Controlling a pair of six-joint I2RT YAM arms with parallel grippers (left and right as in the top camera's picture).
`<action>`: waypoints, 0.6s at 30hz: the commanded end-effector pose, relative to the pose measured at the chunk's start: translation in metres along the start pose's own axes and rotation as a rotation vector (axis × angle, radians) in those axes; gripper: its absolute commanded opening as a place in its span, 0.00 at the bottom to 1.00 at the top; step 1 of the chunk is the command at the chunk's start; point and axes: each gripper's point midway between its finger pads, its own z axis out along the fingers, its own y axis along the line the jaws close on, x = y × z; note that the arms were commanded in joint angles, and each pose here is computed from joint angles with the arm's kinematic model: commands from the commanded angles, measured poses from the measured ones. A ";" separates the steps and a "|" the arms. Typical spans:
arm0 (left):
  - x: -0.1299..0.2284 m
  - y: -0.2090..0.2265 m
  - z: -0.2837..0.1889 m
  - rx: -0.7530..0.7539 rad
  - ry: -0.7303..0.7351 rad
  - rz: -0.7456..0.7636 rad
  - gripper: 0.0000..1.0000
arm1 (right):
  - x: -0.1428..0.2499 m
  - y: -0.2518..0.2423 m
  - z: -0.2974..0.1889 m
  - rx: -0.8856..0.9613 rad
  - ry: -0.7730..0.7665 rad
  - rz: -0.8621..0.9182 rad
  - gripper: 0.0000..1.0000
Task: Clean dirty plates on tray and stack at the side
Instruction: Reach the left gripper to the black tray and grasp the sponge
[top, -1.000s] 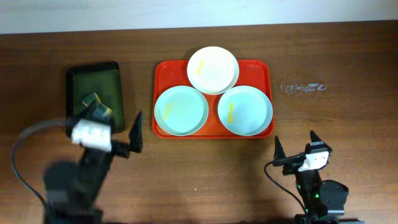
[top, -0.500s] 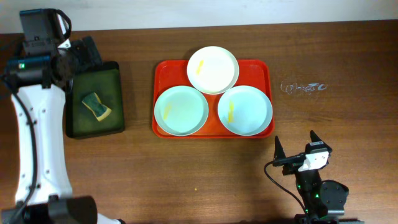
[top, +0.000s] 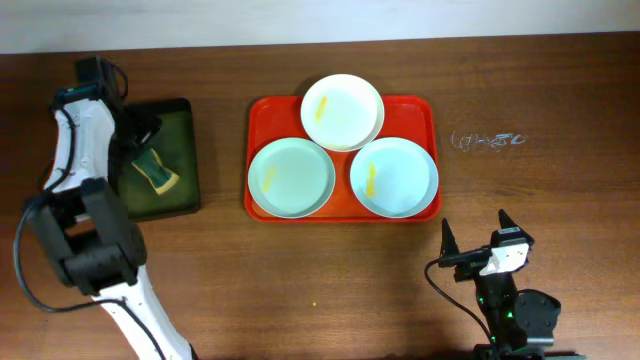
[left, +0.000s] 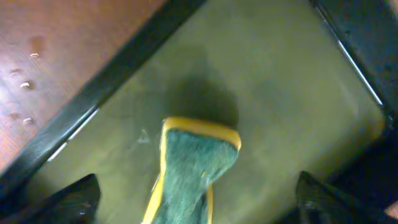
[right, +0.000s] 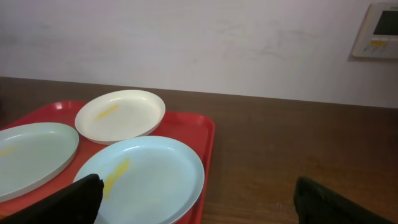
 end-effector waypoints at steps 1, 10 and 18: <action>-0.006 -0.010 0.019 0.027 -0.010 -0.013 0.86 | 0.003 0.001 0.000 -0.003 0.006 -0.006 0.98; 0.001 -0.007 0.053 -0.005 0.025 0.066 0.86 | 0.003 0.001 0.000 -0.003 0.006 -0.006 0.98; 0.013 0.000 0.072 -0.037 0.065 0.070 0.22 | 0.003 0.001 0.000 -0.003 0.005 -0.006 0.99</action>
